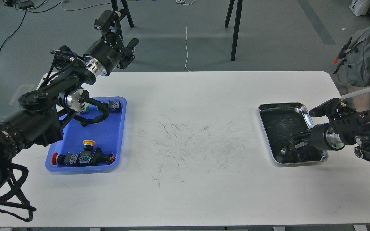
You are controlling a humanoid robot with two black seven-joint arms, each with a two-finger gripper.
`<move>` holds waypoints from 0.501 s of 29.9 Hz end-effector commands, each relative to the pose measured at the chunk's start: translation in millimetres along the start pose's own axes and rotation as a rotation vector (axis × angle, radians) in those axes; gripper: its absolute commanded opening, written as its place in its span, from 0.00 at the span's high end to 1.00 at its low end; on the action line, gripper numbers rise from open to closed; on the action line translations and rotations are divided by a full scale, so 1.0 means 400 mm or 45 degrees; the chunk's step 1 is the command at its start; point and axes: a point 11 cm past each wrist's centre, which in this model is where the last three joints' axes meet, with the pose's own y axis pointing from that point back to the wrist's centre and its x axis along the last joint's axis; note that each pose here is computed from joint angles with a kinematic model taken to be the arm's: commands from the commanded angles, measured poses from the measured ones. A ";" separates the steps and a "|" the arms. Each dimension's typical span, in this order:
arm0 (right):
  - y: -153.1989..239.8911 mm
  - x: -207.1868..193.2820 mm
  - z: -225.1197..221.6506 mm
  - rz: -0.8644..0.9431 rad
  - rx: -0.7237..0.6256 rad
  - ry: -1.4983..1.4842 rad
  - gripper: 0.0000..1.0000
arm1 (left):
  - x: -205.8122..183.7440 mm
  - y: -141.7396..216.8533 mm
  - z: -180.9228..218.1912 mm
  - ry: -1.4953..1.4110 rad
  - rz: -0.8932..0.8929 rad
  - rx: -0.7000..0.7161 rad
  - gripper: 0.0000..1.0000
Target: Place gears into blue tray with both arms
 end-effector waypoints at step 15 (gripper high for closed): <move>0.031 0.178 -0.048 0.215 0.082 0.054 0.99 | 0.005 0.005 -0.002 0.000 0.004 0.004 0.01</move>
